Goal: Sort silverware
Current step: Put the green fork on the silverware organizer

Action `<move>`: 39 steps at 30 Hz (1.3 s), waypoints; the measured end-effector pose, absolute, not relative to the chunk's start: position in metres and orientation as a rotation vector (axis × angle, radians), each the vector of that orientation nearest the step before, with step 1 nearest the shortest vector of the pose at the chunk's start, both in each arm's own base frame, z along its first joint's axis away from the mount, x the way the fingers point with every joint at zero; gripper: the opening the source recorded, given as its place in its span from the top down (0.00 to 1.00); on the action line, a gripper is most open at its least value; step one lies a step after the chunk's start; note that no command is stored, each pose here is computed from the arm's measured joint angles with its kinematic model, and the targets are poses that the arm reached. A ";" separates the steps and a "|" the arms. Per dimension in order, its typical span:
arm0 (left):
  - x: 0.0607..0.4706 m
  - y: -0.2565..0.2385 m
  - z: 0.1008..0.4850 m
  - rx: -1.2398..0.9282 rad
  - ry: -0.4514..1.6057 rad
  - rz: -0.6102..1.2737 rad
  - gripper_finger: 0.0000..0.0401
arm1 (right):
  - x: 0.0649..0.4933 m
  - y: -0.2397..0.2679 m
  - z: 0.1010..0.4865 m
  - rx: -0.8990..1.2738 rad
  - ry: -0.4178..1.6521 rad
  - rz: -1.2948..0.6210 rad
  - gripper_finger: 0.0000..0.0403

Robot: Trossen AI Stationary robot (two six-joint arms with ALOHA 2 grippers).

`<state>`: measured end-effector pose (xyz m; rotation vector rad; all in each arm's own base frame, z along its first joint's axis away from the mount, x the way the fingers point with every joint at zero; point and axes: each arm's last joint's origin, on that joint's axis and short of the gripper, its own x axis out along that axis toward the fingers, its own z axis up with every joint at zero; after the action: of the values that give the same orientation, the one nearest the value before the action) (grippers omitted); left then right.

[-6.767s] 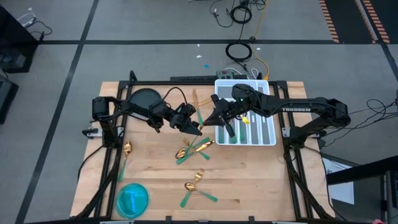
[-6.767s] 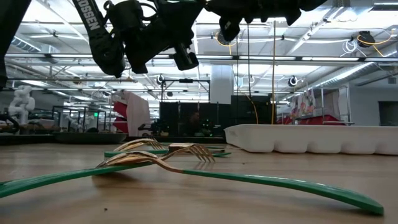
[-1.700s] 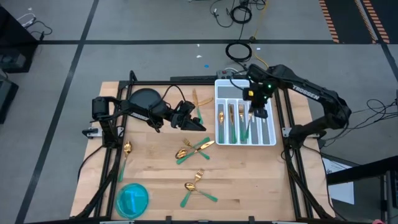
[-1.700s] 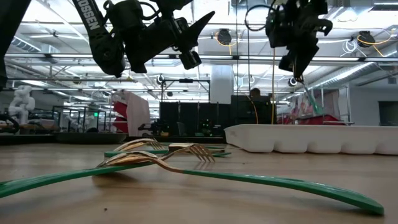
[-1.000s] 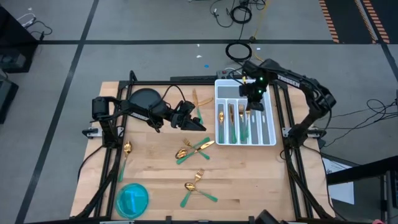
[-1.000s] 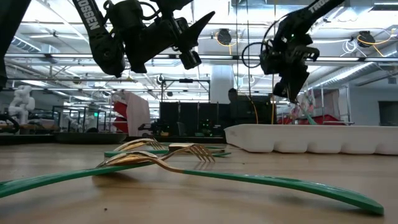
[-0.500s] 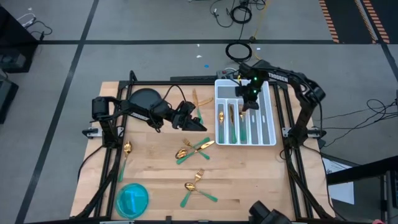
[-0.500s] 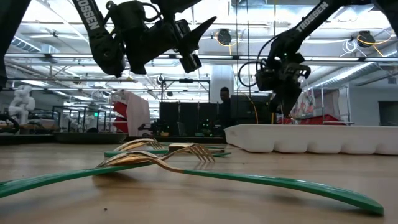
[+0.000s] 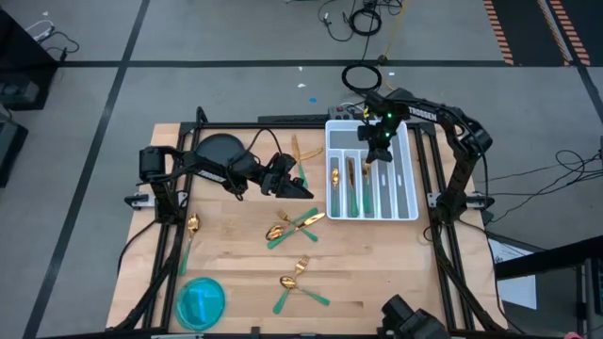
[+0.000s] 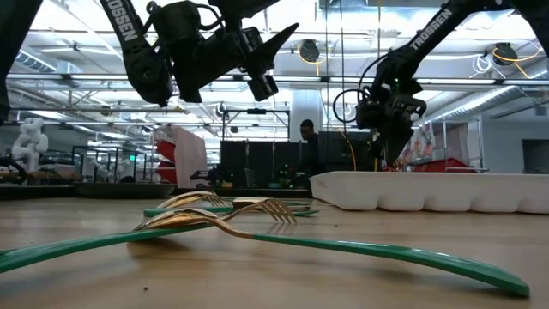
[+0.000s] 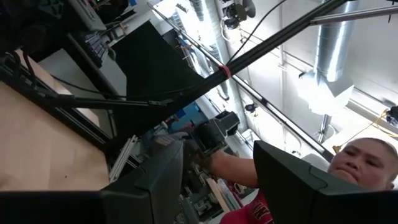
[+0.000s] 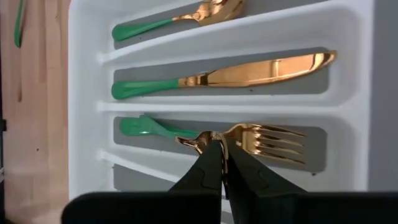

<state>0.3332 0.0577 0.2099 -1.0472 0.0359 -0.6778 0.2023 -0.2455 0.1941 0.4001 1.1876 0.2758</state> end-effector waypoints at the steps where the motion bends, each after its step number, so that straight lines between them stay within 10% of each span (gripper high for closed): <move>1: 0.333 0.058 0.210 -1.047 0.036 -0.678 0.50 | 0.201 -0.247 0.194 0.399 1.184 0.270 1.00; 39: 0.334 0.058 0.208 -1.022 0.026 -0.651 0.50 | 0.223 -0.243 0.191 0.257 1.336 0.094 1.00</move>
<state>0.3343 0.0584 0.2080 -1.0215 0.0264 -0.6507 0.2231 -0.2428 0.1910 0.2569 1.3359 0.0941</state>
